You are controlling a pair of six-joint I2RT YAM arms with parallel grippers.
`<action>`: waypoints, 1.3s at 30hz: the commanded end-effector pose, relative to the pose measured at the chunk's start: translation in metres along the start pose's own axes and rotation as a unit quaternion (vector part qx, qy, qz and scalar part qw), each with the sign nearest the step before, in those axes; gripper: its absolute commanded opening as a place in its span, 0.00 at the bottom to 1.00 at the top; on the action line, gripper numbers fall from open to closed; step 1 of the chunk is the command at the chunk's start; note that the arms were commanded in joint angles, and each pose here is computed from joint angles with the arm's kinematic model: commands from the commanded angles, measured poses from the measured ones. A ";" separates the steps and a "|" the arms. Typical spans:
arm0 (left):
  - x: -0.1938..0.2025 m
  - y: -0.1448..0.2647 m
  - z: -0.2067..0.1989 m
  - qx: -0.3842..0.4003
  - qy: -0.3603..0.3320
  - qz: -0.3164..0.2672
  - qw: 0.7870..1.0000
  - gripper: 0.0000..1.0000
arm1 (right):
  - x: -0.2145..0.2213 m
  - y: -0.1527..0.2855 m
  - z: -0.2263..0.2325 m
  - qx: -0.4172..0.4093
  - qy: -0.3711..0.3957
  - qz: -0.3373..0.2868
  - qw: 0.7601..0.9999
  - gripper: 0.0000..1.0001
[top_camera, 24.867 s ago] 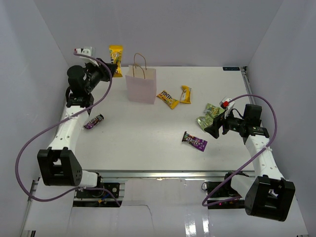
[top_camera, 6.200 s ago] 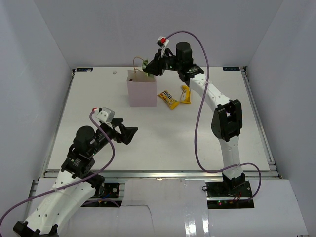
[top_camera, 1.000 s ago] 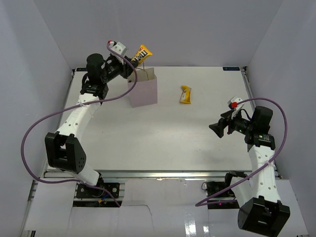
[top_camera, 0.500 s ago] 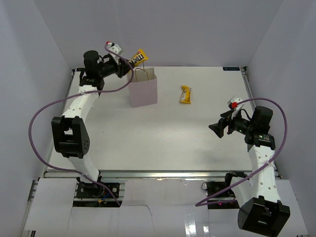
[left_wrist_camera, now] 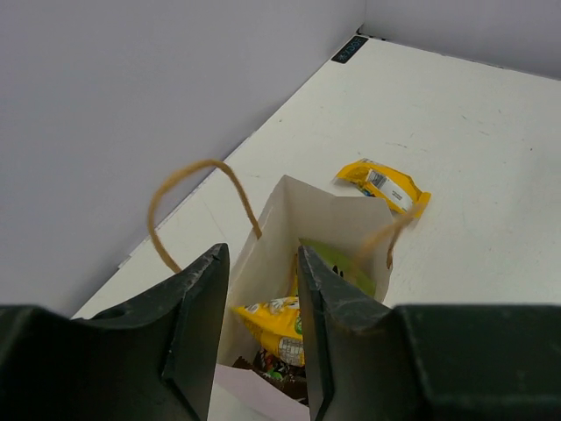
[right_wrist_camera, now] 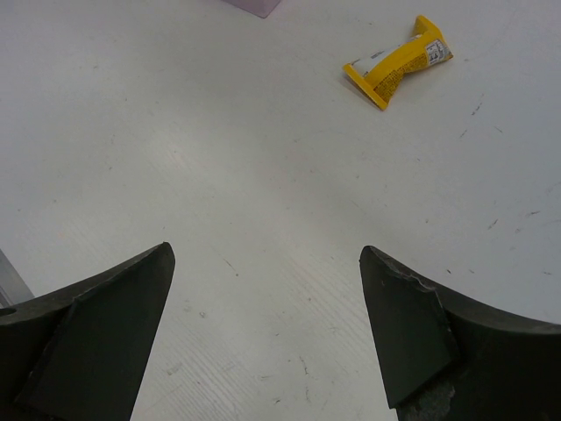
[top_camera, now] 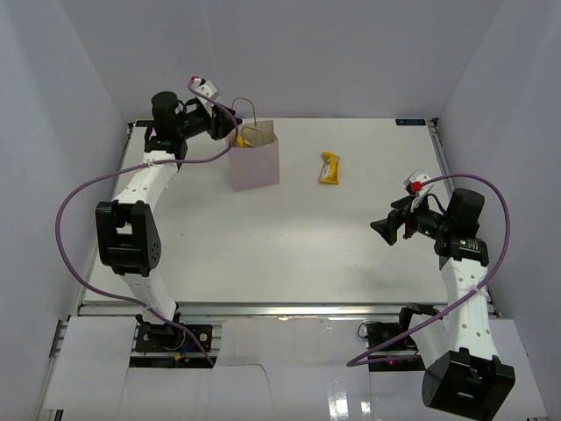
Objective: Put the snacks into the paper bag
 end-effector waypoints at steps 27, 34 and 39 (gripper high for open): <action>-0.030 0.177 -0.172 -0.168 0.182 -0.099 0.964 0.98 | -0.035 -0.171 -0.096 0.193 -0.218 0.116 0.950 1.00; 0.020 0.200 -0.201 -0.189 0.162 -0.055 0.967 0.98 | -0.009 -0.259 -0.124 0.207 -0.265 0.151 0.930 0.95; 0.017 0.205 -0.204 -0.193 0.138 -0.075 0.968 0.98 | -0.007 -0.287 -0.141 0.247 -0.248 0.157 0.924 0.90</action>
Point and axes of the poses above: each gripper's point midway between its finger pads, its own y axis back along the fingers, its own z axis along the line the jaws close on, x = y × z, the point moved 3 cm from there along y, back along the fingers, and after that the axes turned 4 degrees about y, right-handed, at the moved point
